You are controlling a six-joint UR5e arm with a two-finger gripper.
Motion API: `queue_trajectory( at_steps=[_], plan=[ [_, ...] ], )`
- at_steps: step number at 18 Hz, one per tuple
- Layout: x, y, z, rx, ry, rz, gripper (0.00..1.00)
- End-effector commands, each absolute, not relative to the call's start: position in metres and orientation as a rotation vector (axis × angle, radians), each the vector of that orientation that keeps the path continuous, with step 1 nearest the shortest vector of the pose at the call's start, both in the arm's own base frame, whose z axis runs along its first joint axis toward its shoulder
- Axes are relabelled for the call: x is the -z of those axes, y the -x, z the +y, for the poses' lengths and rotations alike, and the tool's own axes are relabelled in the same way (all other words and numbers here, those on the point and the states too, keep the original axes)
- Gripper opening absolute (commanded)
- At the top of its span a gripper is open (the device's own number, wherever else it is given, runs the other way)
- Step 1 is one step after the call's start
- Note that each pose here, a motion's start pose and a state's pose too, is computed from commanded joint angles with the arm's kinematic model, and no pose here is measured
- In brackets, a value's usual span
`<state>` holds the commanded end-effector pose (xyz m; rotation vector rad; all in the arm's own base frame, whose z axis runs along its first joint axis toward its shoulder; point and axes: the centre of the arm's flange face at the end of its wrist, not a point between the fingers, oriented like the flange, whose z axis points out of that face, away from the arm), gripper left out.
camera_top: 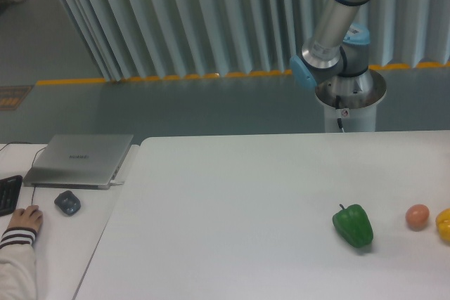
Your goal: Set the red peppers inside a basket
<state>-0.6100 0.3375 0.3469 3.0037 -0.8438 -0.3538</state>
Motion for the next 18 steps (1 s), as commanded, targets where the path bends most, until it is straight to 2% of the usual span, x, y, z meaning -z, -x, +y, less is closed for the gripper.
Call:
queue_trajectory(
  at_steps=[3,5,6,7,10,11,18],
  plan=[
    [-0.335,0.611,0.320,0.313,-2.972,-0.909,0.45],
    [-0.329,0.612,0.314,0.297,-2.957,-0.926,0.54],
    [-0.328,0.613,0.314,0.295,-2.957,-0.926,0.61],
    [-0.326,0.612,0.315,0.290,-2.957,-0.928,0.75],
    [-0.326,0.612,0.318,0.300,-2.961,-0.919,0.85],
    [-0.326,0.612,0.319,0.302,-2.961,-0.919,1.00],
    [-0.331,0.606,0.329,0.318,-2.958,-0.944,1.00]
  ],
)
